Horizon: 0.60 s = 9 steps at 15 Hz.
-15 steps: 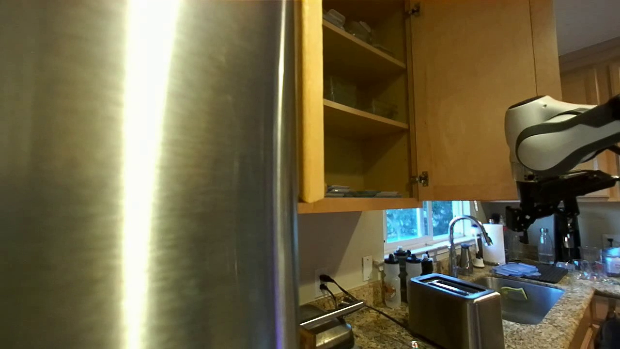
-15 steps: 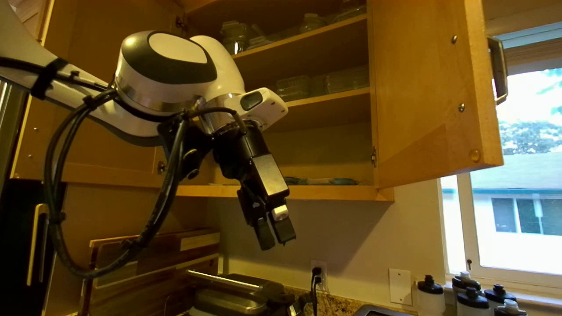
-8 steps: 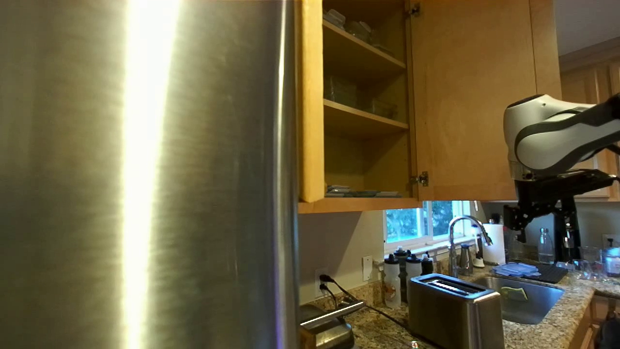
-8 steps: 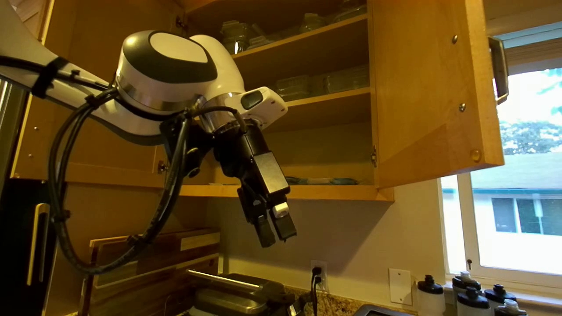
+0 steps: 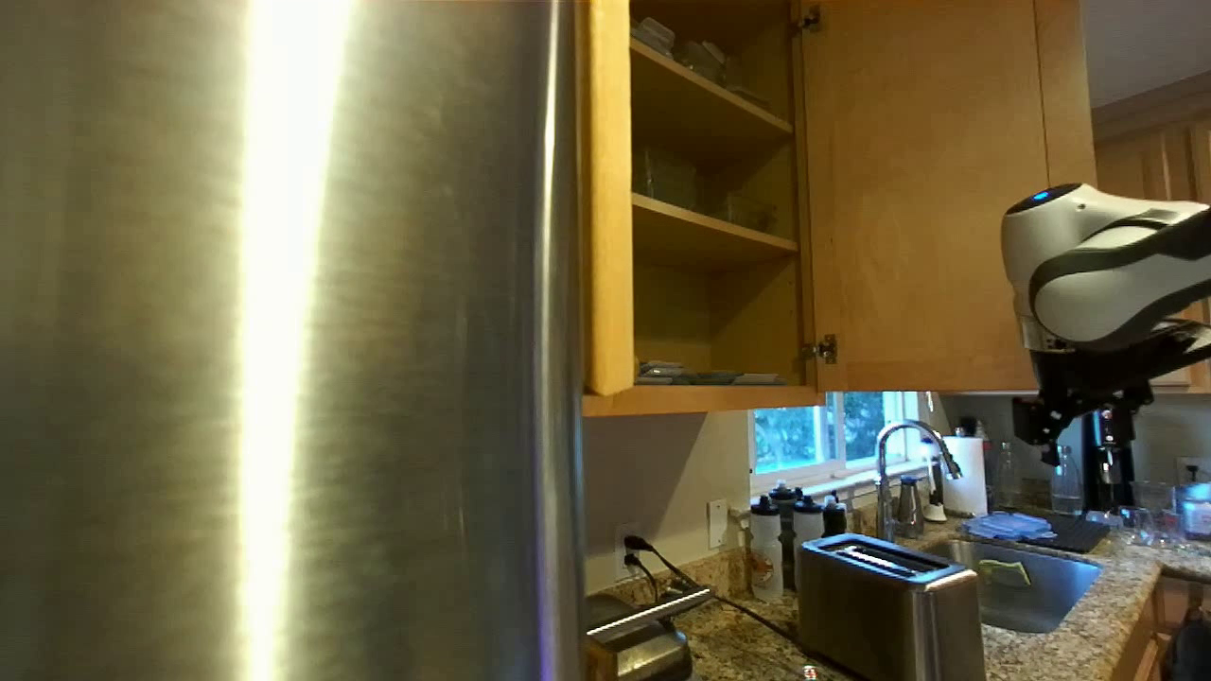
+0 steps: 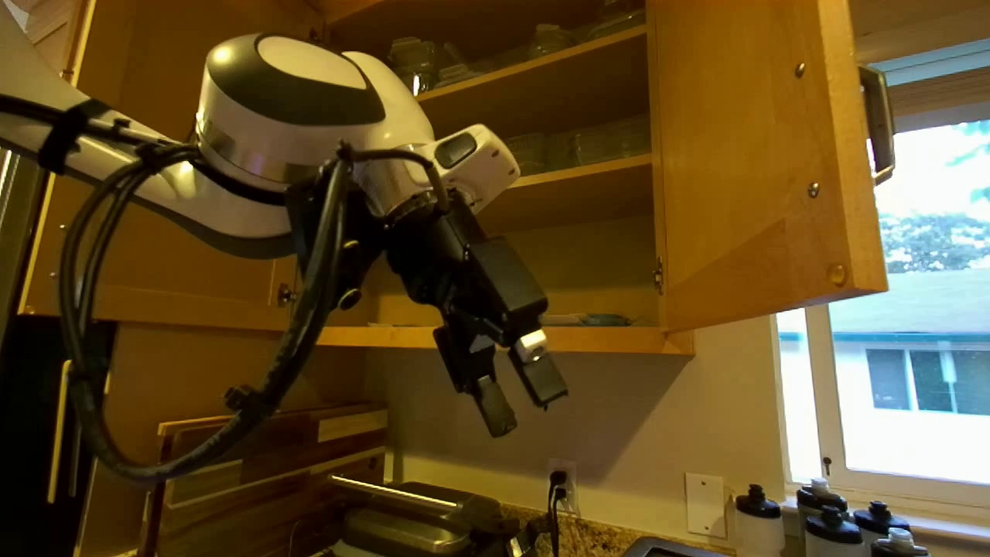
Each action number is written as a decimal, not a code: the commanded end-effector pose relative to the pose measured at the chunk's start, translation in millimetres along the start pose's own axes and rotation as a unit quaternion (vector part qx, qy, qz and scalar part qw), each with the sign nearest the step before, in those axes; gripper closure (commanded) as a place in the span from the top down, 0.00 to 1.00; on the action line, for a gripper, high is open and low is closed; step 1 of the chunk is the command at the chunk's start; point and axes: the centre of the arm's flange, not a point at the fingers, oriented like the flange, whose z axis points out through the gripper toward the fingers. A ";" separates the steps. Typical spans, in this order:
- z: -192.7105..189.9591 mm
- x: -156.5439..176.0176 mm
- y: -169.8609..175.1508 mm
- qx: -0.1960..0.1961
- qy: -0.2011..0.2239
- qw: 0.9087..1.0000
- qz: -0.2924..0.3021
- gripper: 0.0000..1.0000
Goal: Close both doors to the cupboard
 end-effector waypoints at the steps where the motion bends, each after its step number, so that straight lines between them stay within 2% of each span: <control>1: 13.1 -9.1 39.2 -0.016 0.038 0.999 -0.026 1.00; 6: 34.4 5.6 76.8 0.008 0.071 0.996 -0.058 1.00; 9: 38.5 12.0 92.8 0.004 0.093 0.994 -0.062 1.00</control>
